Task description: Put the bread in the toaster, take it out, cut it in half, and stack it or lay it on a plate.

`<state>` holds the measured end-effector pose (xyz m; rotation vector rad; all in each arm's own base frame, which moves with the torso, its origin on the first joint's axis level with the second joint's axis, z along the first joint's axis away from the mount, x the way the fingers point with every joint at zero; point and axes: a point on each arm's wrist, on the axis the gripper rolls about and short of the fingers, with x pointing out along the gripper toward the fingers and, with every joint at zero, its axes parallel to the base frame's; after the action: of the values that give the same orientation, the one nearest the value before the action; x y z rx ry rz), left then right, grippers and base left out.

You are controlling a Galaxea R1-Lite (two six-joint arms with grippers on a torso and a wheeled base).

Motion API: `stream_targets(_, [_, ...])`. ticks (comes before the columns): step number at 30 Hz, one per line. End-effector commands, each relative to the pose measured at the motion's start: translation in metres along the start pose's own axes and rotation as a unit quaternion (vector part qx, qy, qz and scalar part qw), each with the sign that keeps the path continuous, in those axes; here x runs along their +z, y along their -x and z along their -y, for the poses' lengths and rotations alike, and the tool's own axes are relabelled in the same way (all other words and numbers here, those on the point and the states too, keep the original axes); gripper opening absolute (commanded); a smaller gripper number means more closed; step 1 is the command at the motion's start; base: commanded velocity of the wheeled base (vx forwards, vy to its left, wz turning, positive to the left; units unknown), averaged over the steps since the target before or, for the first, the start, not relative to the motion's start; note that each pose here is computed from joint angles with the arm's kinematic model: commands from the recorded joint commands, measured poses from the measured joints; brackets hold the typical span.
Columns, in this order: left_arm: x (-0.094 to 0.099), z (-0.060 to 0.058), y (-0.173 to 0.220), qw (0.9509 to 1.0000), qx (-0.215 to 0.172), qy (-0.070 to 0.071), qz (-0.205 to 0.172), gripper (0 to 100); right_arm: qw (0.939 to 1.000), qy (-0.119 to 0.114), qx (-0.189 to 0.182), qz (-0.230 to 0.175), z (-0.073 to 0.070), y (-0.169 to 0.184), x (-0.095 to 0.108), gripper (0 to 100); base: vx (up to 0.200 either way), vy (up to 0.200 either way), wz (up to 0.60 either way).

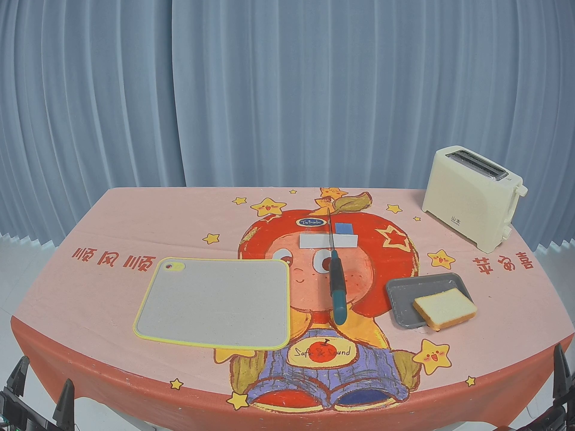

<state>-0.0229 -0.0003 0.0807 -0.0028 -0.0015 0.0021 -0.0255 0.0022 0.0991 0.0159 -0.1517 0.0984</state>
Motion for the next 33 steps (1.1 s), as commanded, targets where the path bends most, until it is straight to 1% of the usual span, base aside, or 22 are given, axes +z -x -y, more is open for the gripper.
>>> stream_targets(1, [-0.005, 0.0, 0.0, 1.0, 0.0, 0.0, -0.001, 100, 0.9992, -0.021, 0.018, 0.031, -0.002, 0.005, 0.015, 100, 0.0, 0.0, 0.0])
stream_targets(4, [-0.005, 0.0, 0.0, 1.0, 0.0, 0.0, -0.001, 100, 0.9988, -0.022, 0.035, 0.026, -0.003, 0.004, 0.016, 100, 0.0, 0.0, 0.0])
stream_targets(7, [-0.005, 0.0, 0.0, 1.0, 0.0, 0.0, -0.001, 100, 0.9988, -0.023, 0.042, 0.004, -0.004, -0.001, 0.016, 100, 0.0, 0.0, 0.0])
stream_targets(9, [-0.005, 0.0, 0.0, 1.0, 0.0, 0.0, -0.001, 100, 0.9983, -0.03, 0.048, -0.014, -0.003, -0.005, 0.015, 100, 0.0, 0.0, 0.0])
stream_targets(16, [-0.005, 0.0, 0.0, 1.0, 0.0, 0.0, -0.001, 100, 0.9968, -0.038, 0.049, -0.051, -0.002, -0.012, 0.011, 100, 0.0, 0.0, 0.0])
stream_targets(19, [-0.005, 0.0, 0.0, 1.0, 0.0, 0.0, -0.001, 100, 0.9945, -0.053, 0.051, -0.074, -0.002, -0.016, 0.007, 100, 0.0, 0.0, 0.0])
stream_targets(20, [-0.005, 0.0, 0.0, 1.0, 0.0, 0.0, -0.001, 100, 0.9925, -0.07, 0.051, -0.087, -0.002, -0.017, 0.005, 100, 0.0, 0.0, 0.0])
stream_targets(22, [-0.005, 0.0, 0.0, 1.0, 0.0, 0.0, -0.001, 100, 0.9923, -0.072, 0.051, -0.088, -0.002, -0.018, 0.005, 100, 0.0, 0.0, 0.0])
stream_targets(23, [-0.005, 0.0, 0.0, 1.0, 0.0, 0.0, -0.001, 100, 0.9867, -0.094, 0.064, -0.116, -0.001, -0.021, 0.0, 100, 0.0, 0.0, 0.0])
stream_targets(24, [-0.005, 0.0, 0.0, 1.0, 0.0, 0.0, -0.001, 100, 0.9867, -0.094, 0.064, -0.116, -0.001, -0.021, 0.0, 100, 0.0, 0.0, 0.0])
stream_targets(26, [-0.005, 0.0, 0.0, 1.0, 0.0, 0.0, -0.001, 100, 0.9787, -0.115, 0.09, -0.144, -0.002, -0.023, -0.002, 100, 0.0, 0.0, 0.0])
stream_targets(27, [-0.005, 0.0, 0.0, 1.0, 0.0, 0.0, -0.001, 100, 0.9753, -0.121, 0.102, -0.154, -0.002, -0.024, -0.001, 100, 0.0, 0.0, 0.0])
stream_targets(30, [-0.005, 0.0, 0.0, 1.0, 0.0, 0.0, -0.001, 100, 0.9665, -0.128, 0.126, -0.184, -0.003, -0.032, 0.003, 100, 0.0, 0.0, 0.0])
stream_targets(32, [-0.005, 0.0, 0.0, 1.0, 0.0, 0.0, 0.0, 100, 0.96, -0.131, 0.132, -0.209, -0.003, -0.039, 0.004, 100, 0.0, 0.0, 0.0])
stream_targets(33, [-0.005, 0.0, 0.0, 1.0, 0.0, 0.0, -0.001, 100, 0.9585, -0.131, 0.134, -0.215, -0.003, -0.04, 0.004, 100, 0.0, 0.0, 0.0])
